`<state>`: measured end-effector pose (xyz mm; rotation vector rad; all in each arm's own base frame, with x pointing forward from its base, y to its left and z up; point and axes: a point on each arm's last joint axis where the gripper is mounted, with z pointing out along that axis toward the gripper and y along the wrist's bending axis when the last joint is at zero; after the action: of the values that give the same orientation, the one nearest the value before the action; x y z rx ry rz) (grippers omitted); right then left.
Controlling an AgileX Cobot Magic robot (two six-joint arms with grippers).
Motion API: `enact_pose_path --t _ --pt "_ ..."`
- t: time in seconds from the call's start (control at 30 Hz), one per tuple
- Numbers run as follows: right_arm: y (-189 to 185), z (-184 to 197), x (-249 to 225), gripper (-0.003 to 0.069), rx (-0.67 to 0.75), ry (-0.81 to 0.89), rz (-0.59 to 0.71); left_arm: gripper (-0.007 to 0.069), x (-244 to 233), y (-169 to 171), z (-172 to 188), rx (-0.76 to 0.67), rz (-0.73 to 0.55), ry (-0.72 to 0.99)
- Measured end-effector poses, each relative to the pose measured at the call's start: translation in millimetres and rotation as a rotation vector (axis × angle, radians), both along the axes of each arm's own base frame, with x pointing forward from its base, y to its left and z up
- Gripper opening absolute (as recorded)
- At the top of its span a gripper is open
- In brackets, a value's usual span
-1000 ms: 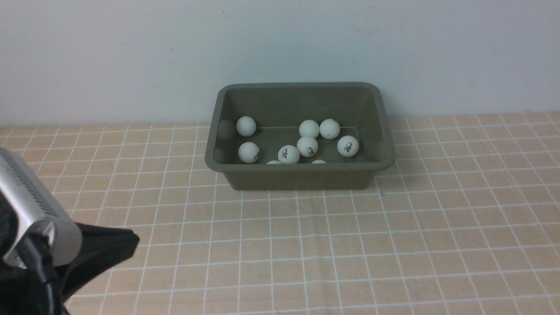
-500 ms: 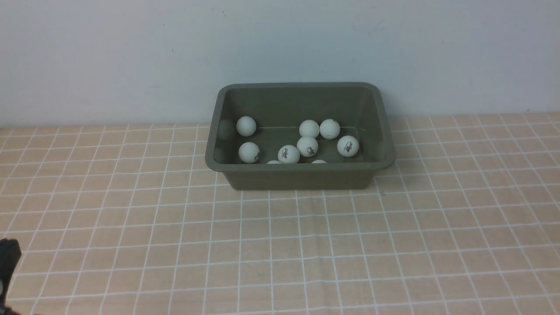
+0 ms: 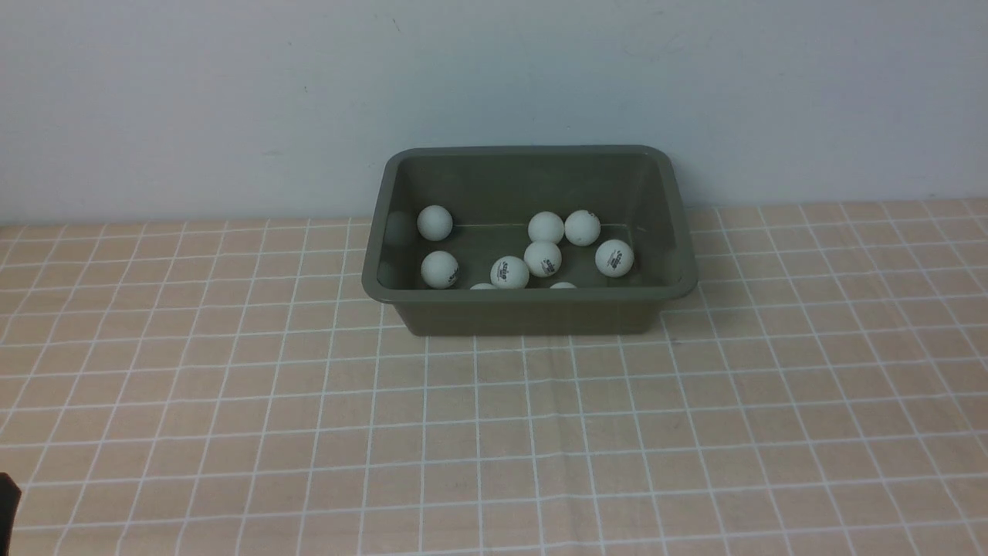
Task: Put the table tennis balls into the box on the light coffee tablecloth.
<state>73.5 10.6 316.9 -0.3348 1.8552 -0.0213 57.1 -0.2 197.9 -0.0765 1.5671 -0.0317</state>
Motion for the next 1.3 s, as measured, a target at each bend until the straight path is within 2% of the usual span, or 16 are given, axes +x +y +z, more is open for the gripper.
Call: enact_pose_path --t 0.17,0.3,0.57,1.3 --pt "-0.1 -0.2 -0.1 -0.0018 0.000 0.002 0.000 -0.0069 0.0 0.2 -0.3 0.002 0.003 0.004" --pt "-0.1 -0.3 -0.1 -0.0018 -0.001 0.003 -0.001 -0.0069 -0.3 -1.8 -8.3 0.028 -0.021 0.092" --pt "-0.1 -0.3 -0.1 -0.0018 -0.001 0.003 -0.001 -0.0069 -4.1 0.0 -27.0 -0.020 0.003 0.301" --pt "-0.4 -0.2 0.0 -0.0018 -0.015 -0.002 -0.007 -0.0069 -4.5 0.3 -27.6 -0.025 0.008 0.313"
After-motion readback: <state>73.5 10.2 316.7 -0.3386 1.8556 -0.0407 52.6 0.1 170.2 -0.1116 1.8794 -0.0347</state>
